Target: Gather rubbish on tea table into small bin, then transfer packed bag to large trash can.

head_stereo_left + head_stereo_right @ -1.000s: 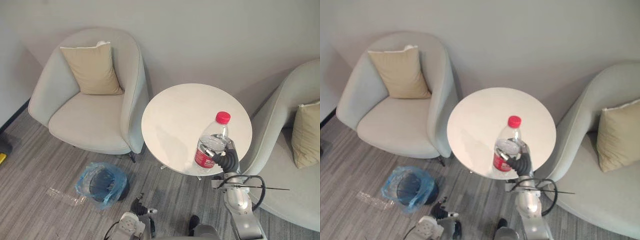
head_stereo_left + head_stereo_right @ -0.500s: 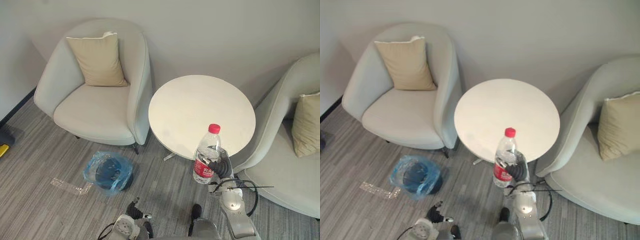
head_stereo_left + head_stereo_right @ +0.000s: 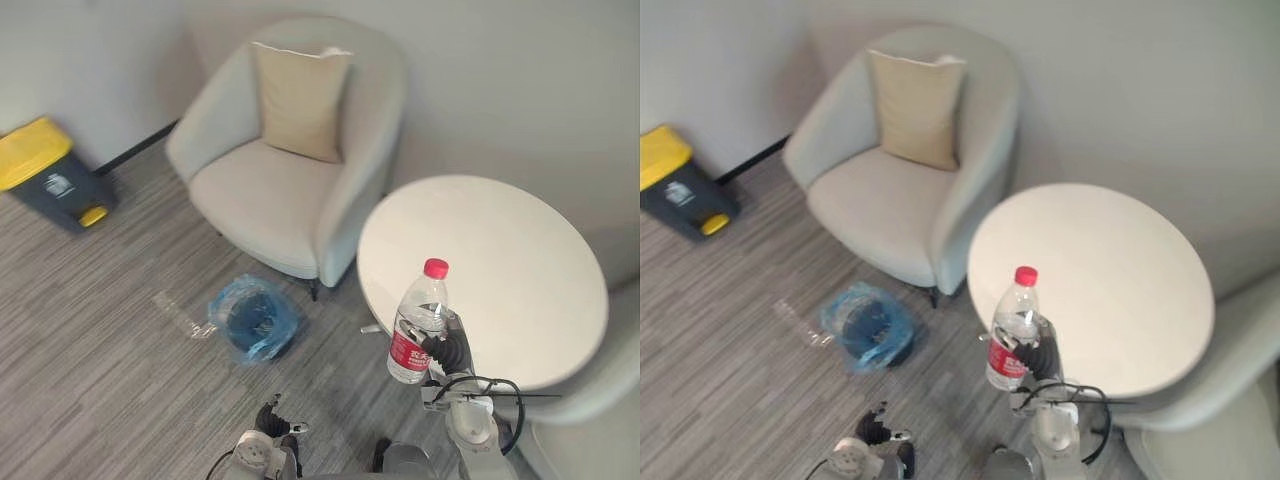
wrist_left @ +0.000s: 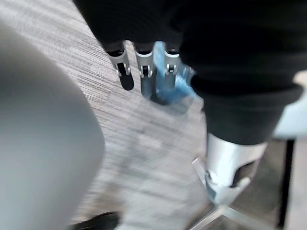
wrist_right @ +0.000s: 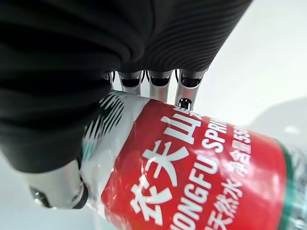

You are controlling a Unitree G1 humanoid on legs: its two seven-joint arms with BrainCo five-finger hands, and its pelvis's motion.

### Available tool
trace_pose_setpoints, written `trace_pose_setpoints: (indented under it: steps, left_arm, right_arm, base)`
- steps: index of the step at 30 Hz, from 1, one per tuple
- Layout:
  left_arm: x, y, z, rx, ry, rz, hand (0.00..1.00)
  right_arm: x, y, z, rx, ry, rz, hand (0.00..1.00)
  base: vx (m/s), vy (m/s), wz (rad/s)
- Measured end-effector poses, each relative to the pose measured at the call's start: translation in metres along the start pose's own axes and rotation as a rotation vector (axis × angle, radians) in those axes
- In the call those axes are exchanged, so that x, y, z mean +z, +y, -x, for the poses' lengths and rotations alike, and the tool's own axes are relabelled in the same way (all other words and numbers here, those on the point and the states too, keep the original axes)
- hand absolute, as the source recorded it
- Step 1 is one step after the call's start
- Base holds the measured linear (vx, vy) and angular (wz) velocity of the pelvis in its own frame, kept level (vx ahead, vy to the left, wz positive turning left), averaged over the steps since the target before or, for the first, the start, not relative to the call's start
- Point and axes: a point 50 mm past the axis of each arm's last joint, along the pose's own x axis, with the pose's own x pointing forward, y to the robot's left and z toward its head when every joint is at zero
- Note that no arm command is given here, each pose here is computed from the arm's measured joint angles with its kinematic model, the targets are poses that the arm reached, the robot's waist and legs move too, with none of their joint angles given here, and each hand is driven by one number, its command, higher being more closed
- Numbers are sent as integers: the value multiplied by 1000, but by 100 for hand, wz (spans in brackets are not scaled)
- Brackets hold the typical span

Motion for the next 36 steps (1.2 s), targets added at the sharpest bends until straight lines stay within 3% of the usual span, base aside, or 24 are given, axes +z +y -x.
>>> trace_pose_setpoints:
  steps: [4,10,21,23,36]
  left_arm:
    - [2,-4,0,-20,-7,-27,0]
    - [-13,22,-1,30,44,-77,0]
    - [-24,24,-3,26,115,-100,0]
    - [-19,10,-4,0,107,-67,0]
    - [-13,10,-4,1,79,-66,0]
  right_arm:
    - [2,-6,-14,-31,-21,12,100]
    - [-21,11,-17,36,81,25,100]
    - [-30,3,-8,54,116,76,100]
    - [-32,-3,-12,65,112,118,100]
    - [-30,0,-14,67,108,82,100]
  base:
    - [188,44,59]
    - [199,-19,19]
    - [219,-96,36]
    - [226,-125,40]
    - [48,15,46]
